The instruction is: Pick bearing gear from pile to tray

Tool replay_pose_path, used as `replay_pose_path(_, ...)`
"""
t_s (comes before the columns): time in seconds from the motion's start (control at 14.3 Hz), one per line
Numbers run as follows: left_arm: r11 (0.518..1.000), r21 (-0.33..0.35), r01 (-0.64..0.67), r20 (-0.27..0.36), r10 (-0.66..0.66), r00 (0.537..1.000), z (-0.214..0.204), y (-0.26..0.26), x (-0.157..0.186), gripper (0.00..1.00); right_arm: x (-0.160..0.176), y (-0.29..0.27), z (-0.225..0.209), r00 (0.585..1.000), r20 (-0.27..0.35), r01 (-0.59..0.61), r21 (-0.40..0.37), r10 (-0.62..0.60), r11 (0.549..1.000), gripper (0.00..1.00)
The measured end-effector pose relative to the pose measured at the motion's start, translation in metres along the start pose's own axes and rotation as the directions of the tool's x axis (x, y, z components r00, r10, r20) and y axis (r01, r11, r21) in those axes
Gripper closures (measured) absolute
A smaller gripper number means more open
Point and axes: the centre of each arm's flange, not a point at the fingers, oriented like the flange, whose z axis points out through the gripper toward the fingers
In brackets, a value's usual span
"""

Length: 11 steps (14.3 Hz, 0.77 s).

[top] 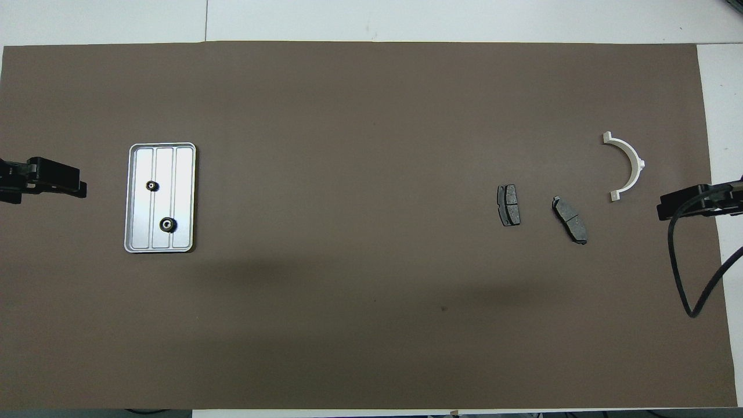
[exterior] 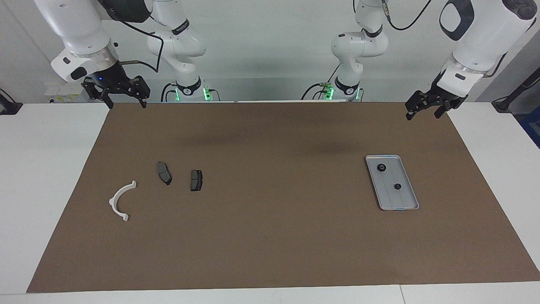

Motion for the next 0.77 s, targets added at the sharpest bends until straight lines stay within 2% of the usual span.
replay_pose_path(0.77,1.000,0.001,-0.009,-0.021,0.009,1.000,-0.0016,-0.0002,0.0023,0.00,0.0000,-0.0008,0.0012,1.000,0.003,0.001,0.000,-0.001,1.000,0.00)
